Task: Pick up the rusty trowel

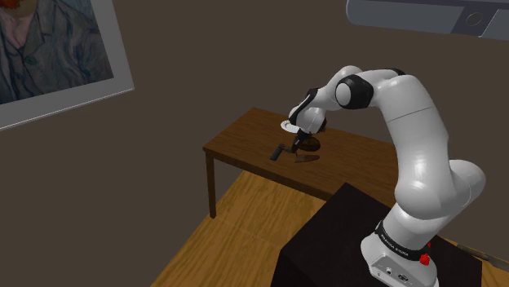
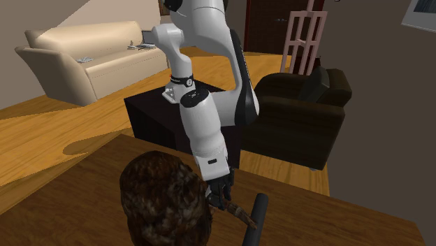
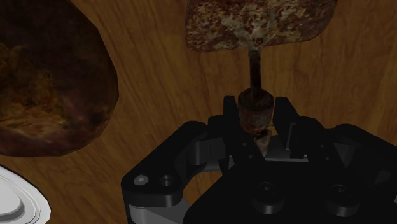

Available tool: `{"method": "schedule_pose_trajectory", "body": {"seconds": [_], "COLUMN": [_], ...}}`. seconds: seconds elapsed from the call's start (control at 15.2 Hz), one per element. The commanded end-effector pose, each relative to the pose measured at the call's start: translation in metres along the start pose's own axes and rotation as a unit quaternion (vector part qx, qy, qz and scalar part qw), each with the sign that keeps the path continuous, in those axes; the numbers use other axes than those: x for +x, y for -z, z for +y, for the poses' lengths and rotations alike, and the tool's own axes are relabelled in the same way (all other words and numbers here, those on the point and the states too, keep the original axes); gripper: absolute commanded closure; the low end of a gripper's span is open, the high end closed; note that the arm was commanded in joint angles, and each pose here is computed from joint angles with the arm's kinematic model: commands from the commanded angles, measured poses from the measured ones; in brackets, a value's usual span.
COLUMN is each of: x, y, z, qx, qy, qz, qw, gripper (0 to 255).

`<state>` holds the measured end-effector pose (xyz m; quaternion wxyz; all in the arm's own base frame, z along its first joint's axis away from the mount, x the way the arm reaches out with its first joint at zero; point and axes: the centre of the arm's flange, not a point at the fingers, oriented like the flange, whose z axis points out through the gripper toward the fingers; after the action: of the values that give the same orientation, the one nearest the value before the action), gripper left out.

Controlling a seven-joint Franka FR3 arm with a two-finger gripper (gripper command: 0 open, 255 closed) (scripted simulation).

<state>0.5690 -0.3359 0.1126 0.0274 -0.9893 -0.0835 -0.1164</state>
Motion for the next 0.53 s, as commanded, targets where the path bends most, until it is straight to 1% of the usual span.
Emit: {"method": "schedule_pose_trajectory", "body": {"seconds": [0.0,0.46], "x": [-0.001,0.008], "y": [0.0,0.036], "z": [0.0,-0.002], "qx": [0.0,0.0], "qy": [0.0,0.0], "qz": [0.0,0.0], "qw": [1.0,1.0], "gripper": [255,255]}}
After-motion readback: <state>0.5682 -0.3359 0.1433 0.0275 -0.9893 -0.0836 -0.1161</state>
